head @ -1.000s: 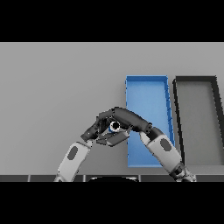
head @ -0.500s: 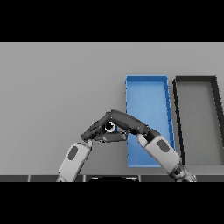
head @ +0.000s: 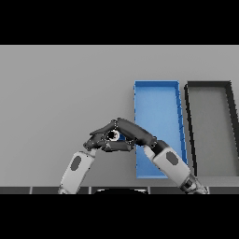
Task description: Pick up the blue pipe and place it into the blue bin.
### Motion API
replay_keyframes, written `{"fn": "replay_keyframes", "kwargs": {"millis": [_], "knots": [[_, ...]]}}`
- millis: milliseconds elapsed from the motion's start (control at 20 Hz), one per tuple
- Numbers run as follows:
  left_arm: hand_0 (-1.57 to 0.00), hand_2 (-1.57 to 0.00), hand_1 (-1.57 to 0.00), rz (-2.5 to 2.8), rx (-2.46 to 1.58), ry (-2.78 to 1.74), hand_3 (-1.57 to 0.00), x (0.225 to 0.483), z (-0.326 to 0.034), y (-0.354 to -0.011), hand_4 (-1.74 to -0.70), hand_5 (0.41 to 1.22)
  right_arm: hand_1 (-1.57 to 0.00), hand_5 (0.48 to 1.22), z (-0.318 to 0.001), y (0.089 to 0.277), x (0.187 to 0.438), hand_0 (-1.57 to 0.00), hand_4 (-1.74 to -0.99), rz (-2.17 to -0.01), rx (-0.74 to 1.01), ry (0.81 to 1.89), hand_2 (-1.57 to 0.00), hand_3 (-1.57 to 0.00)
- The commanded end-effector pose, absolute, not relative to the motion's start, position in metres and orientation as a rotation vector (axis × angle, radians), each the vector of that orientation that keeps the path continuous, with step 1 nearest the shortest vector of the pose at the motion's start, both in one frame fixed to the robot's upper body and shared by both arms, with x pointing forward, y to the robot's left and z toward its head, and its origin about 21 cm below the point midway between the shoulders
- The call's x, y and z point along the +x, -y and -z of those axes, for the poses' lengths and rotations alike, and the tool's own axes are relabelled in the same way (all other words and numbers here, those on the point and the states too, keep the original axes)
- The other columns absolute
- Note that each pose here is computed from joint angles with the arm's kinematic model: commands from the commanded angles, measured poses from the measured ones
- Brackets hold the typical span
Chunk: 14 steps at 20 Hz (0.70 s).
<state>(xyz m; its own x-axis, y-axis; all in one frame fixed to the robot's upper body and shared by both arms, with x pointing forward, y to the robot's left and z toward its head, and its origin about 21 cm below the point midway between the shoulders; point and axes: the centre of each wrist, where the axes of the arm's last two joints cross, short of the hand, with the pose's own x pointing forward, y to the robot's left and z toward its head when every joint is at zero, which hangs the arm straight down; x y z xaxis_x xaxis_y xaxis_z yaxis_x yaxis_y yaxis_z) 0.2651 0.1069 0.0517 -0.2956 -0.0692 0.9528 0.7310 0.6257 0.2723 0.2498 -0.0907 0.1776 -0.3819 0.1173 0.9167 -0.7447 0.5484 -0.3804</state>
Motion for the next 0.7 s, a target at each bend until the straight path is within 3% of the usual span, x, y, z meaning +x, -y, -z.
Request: {"fn": "replay_keyframes", "kwargs": {"millis": [0, 150, 300, 450, 650], "knots": [[-0.6, -0.53, -0.55, 0.893, -0.543, 1.684, -0.48, 0.2638, -0.0509, -0.1064, -1.21, 1.221, -1.56, 1.211, -0.1779, 0.0885, 0.2493, -1.56, -1.738, -1.013, 0.516, 1.706, -1.56, -1.56], [-0.31, -0.27, -0.28, 0.894, -0.511, 1.663, -0.24, 0.2619, -0.0515, -0.1075, -1.05, 0.938, -1.57, 1.216, -0.1791, 0.0898, 0.2483, -1.57, -1.739, -1.002, 0.499, 1.719, -1.57, -1.56], [-0.16, -0.14, -0.14, 0.86, -0.492, 1.632, -0.12, 0.2644, -0.0536, -0.1072, -0.98, 0.704, -1.57, 1.218, -0.18, 0.0875, 0.2508, -1.57, -1.74, -1.008, 0.497, 1.733, -1.57, -1.57], [-0.08, -0.07, -0.07, 0.842, -0.489, 1.598, -0.06, 0.2637, -0.0488, -0.1074, -0.97, 0.567, -1.57, 1.22, -0.1774, 0.0889, 0.249, -1.57, -1.741, -0.997, 0.529, 1.736, -1.57, -1.57], [-0.03, -0.03, -0.03, 0.864, -0.455, 1.592, -0.03, 0.2608, -0.0451, -0.1081, -0.93, 0.484, -1.57, 1.22, -0.1868, 0.0894, 0.2497, -1.57, -1.741, -0.917, 0.619, 1.721, -1.57, -1.57]]}}
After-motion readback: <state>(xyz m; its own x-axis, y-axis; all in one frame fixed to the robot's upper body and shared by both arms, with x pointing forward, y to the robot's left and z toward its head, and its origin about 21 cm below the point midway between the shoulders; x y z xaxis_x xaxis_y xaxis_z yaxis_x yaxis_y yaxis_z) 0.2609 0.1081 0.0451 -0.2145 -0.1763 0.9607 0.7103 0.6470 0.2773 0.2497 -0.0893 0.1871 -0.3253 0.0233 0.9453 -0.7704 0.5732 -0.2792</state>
